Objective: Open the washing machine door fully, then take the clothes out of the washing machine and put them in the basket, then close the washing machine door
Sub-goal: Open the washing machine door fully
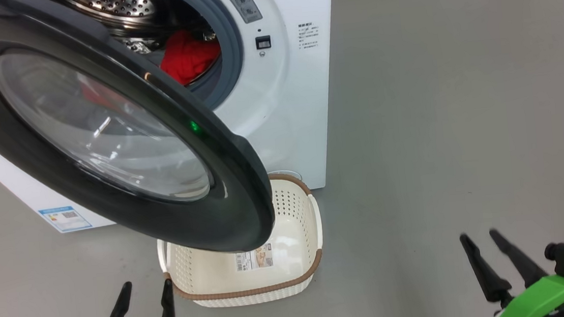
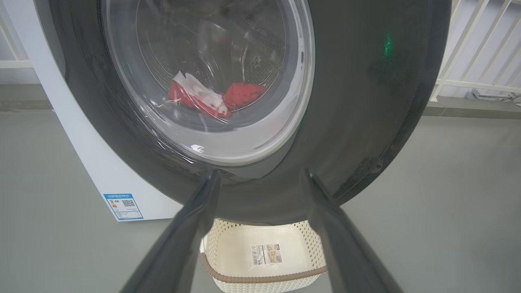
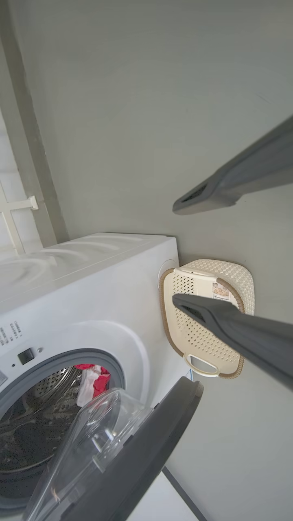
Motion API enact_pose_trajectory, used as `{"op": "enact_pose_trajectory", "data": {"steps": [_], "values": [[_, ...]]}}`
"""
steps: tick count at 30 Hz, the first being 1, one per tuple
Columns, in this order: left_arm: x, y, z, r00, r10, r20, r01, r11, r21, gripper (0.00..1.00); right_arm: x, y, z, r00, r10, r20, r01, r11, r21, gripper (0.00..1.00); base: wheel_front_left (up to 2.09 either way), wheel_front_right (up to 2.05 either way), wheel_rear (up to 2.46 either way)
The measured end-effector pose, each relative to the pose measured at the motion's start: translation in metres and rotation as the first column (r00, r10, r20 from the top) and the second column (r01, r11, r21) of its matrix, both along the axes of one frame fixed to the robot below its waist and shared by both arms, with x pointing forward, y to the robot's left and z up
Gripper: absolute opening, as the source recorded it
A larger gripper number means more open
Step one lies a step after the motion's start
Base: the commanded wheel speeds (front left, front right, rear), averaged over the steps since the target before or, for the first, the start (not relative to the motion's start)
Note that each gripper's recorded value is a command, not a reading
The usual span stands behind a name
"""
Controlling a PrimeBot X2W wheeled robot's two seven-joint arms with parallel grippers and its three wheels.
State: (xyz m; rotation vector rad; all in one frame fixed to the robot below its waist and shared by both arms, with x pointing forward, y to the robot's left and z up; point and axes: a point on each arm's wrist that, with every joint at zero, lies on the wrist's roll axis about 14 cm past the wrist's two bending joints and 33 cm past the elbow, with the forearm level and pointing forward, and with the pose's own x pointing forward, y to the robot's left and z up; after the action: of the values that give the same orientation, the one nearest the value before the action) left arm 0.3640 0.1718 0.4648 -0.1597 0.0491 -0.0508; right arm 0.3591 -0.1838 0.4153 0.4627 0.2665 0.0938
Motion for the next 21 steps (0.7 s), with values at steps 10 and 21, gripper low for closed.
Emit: {"op": "enact_pose_trajectory", "data": {"steps": [10,21], "values": [[-0.002,0.007,0.002,1.000,0.022,0.005,-0.022,1.000,0.002,1.00,0.003,-0.011,0.034,0.987,-0.038,0.158,0.066,0.982,-0.176,1.00,0.00,0.00,0.00],[-0.003,0.008,0.004,1.000,0.027,0.011,-0.027,1.000,0.002,1.00,-0.016,-0.012,0.023,0.989,-0.062,0.132,0.091,0.968,-0.233,1.00,0.00,0.00,0.00]]}}
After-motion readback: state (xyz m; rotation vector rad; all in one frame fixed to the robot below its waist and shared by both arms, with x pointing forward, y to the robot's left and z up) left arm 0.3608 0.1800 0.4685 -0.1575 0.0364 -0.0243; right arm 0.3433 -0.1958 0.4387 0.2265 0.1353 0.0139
